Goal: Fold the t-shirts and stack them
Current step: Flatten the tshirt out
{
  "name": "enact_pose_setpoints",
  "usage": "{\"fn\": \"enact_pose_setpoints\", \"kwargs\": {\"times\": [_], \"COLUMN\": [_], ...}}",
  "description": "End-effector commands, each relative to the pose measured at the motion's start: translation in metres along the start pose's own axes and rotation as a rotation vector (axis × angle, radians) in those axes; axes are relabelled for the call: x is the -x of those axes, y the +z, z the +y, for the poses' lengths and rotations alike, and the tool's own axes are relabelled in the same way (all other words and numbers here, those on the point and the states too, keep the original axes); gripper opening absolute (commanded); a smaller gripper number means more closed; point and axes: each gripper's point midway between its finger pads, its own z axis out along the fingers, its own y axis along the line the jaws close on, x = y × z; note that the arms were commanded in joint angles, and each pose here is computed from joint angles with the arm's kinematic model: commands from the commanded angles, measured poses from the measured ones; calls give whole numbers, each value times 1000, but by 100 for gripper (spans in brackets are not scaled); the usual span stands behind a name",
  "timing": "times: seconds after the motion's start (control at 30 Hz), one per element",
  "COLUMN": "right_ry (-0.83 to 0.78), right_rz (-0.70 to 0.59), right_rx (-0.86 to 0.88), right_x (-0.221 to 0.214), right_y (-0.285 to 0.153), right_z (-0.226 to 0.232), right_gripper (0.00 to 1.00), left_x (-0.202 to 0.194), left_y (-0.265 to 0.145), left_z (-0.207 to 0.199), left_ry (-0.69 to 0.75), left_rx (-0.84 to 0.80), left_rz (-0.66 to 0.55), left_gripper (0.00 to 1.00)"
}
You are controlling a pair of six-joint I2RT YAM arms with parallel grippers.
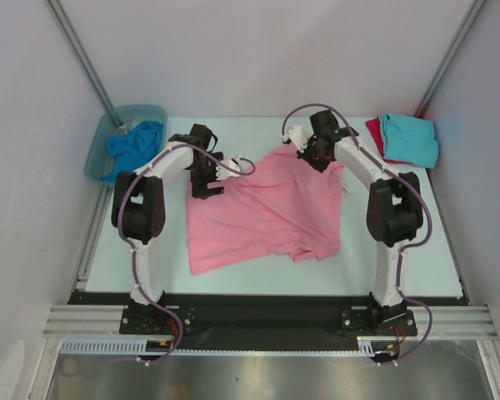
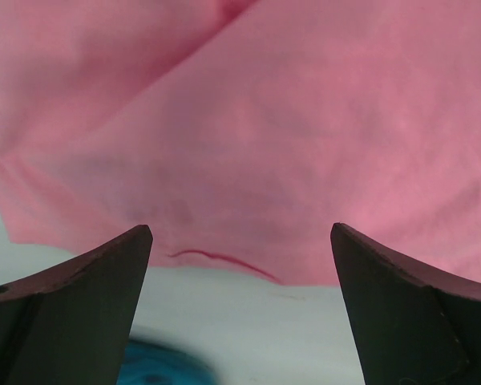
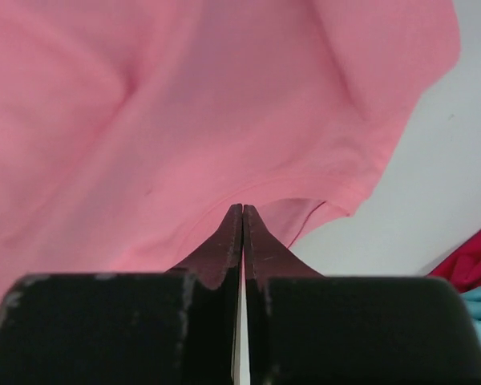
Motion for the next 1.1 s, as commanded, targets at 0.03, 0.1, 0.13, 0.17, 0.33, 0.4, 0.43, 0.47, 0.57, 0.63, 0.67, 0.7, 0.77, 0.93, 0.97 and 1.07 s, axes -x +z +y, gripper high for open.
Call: {"fn": "enact_pose_setpoints", "kwargs": {"times": [0.03, 0.1, 0.13, 0.17, 0.33, 0.4, 0.43, 0.47, 0.57, 0.63, 0.67, 0.7, 0.77, 0.93, 0.97, 1.07], "right_ry": [194, 196, 191, 193, 240, 242, 245, 247, 248, 251, 255, 255, 261, 270, 271, 280], "right_rz": [-103, -98, -88, -74, -61, -36, -37, -32, -27, -21, -19, -17, -17, -19, -22, -22], "right_rx": [-218, -236, -229, -256, -260, -260, -267, -264, -281, -288, -289, -293, -293, -310, -313, -340], "right_x": [25, 22, 19, 15, 2, -6, -7, -9, -11, -15, -16, -17, -19, -23, -23, -28], "right_y": [13, 22, 32, 34, 56, 69, 71, 77, 84, 90, 93, 95, 97, 96, 95, 90], "right_z": [-75, -80, -79, -84, -96, -96, -100, -100, -108, -111, -112, -113, -114, -121, -123, -134], "right_gripper": [0, 0, 0, 0, 0, 0, 0, 0, 0, 0, 0, 0, 0, 0, 0, 0], "left_x": [24, 26, 26, 26, 19, 14, 15, 14, 12, 8, 6, 5, 2, -6, -6, -9], "left_y": [-12, -11, -9, -10, -8, -8, -9, -9, -10, -7, -6, -5, -4, 7, 9, 17], "left_z": [43, 45, 44, 44, 44, 43, 44, 43, 43, 40, 39, 38, 37, 31, 29, 24], "left_ry": [-115, -114, -113, -113, -92, -84, -80, -81, -68, -55, -47, -43, -36, -16, -14, -8], "left_rx": [140, 145, 143, 145, 159, 163, 165, 166, 169, 163, 162, 160, 152, 124, 117, 77], "left_rz": [-99, -100, -100, -99, -61, -40, -38, -36, -17, 7, 22, 31, 52, 123, 127, 152], "left_gripper": [100, 100, 100, 100, 100, 100, 100, 100, 100, 100, 100, 100, 100, 100, 100, 100]}}
